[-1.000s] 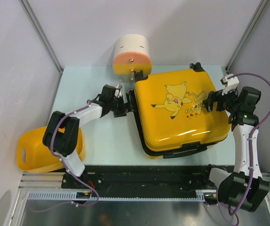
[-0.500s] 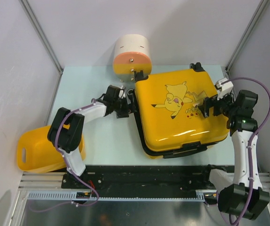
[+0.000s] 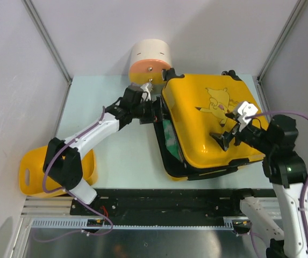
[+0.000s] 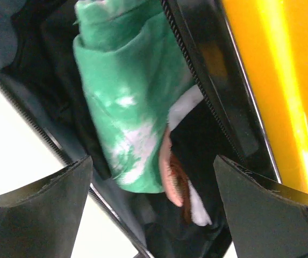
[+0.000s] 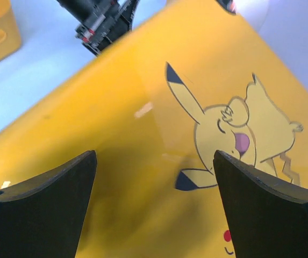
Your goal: Open, take out, and arrange the luggage
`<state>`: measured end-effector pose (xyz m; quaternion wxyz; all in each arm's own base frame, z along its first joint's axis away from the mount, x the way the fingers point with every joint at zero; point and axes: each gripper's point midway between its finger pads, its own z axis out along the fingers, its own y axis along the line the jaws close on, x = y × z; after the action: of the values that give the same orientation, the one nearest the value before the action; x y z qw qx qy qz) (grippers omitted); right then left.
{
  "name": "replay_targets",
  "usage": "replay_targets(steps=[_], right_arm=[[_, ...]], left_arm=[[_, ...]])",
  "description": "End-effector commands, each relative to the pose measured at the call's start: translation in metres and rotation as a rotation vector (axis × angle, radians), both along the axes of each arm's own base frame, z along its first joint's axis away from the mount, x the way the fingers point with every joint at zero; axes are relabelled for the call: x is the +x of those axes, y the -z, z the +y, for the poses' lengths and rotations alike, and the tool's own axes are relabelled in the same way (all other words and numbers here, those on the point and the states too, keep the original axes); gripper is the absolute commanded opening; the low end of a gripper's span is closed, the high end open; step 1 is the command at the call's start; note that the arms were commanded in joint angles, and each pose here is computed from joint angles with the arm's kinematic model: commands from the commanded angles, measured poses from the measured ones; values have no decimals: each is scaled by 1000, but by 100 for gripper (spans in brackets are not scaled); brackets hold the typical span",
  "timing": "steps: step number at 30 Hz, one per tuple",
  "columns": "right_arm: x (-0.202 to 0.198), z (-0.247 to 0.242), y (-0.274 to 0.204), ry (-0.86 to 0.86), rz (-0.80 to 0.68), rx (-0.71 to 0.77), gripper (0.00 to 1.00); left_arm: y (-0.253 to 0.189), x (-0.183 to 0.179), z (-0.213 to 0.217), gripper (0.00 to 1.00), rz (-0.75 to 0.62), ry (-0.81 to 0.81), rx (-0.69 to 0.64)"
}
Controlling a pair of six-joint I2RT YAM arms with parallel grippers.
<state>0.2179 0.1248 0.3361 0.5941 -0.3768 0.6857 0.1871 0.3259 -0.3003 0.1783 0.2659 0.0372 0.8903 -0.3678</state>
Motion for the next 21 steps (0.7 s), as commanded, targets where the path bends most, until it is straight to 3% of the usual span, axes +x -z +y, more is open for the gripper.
replay_targets(steps=[1,6,10,13,16,21], right_arm=[[-24,-2,-33,10,-89,22,96],[-33,-11,-82,47,-300,20,97],[-34,-3,-103,-5,-367,41,97],[-40,9,-122,-80,-414,81,97],[-34,4,-123,-67,-453,14,97],[-11,-39,-108,178,-458,-144,99]], left_arm=[[-93,-14,-55,100,-160,159,-219],[-114,-15,-79,100,-207,213,-244],[-139,-10,-97,100,-282,252,-263],[-132,-6,-107,100,-261,253,-259],[-129,0,-111,100,-254,245,-259],[-146,11,-122,100,-303,262,-279]])
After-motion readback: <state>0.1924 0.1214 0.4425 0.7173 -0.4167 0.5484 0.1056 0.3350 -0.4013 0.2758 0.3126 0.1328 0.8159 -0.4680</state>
